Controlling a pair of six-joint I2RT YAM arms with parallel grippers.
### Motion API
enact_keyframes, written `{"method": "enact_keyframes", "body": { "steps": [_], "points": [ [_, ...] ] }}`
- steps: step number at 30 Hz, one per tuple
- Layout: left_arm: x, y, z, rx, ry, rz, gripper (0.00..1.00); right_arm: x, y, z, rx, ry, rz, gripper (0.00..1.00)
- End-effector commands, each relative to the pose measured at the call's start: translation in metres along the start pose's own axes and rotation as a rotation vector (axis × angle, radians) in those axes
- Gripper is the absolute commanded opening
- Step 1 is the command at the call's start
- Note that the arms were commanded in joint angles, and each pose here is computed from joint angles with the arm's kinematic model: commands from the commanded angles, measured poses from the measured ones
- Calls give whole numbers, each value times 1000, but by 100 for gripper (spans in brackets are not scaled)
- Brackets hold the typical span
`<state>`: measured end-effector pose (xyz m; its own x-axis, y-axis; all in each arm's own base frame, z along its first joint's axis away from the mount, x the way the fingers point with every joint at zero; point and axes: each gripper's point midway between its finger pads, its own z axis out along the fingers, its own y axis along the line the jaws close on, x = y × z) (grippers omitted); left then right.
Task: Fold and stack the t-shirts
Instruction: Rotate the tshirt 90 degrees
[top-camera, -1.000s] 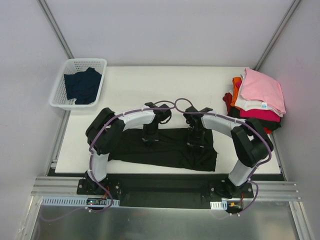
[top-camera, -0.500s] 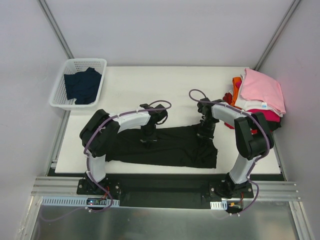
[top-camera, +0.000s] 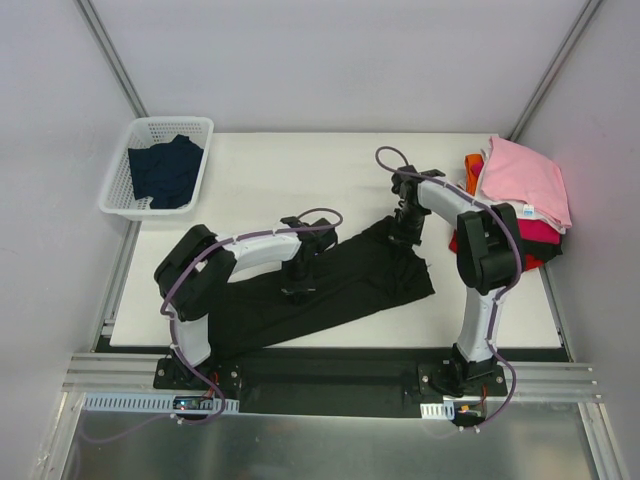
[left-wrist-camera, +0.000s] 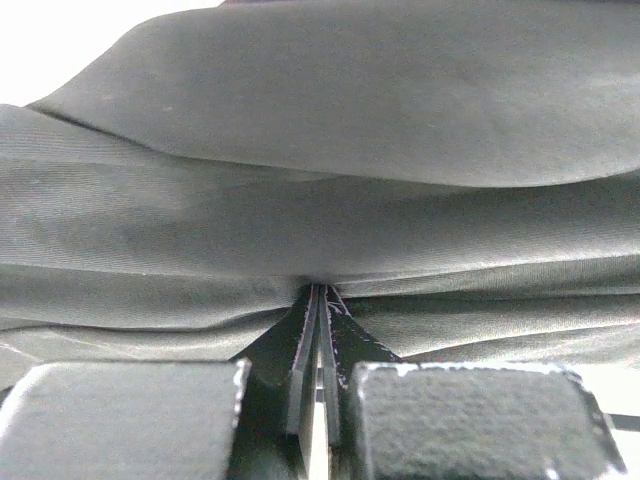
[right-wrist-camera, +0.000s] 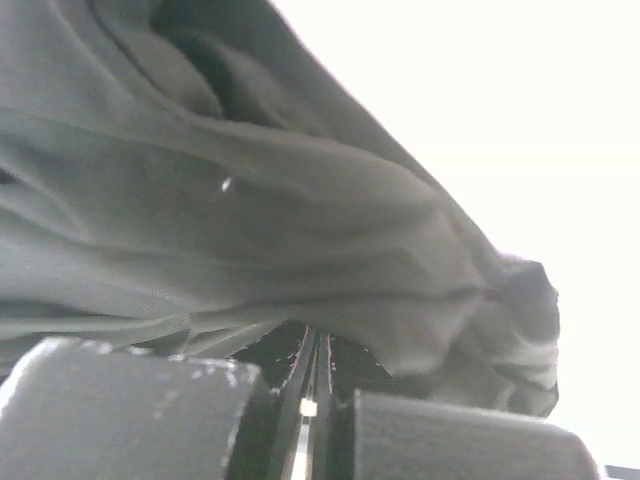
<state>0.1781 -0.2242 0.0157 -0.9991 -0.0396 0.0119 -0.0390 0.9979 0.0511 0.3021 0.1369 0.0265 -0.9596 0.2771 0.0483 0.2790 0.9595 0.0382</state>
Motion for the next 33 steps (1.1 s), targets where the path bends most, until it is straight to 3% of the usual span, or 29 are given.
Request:
{"method": "enact_keyframes", "body": {
  "steps": [1, 12, 20, 33],
  "points": [
    [32, -1, 4, -31, 84, -1, 0, -32, 4, -13, 8, -80, -7, 1],
    [37, -25, 4, -16, 84, 48, 0, -95, 20, -8, 23, -146, -7, 1],
    [30, -31, 1, -16, 65, 54, 0, -106, 23, -10, 9, -143, -17, 1],
    [-26, -62, 5, 7, 42, 18, 0, -151, 49, -23, -154, -196, -71, 1]
  ]
}}
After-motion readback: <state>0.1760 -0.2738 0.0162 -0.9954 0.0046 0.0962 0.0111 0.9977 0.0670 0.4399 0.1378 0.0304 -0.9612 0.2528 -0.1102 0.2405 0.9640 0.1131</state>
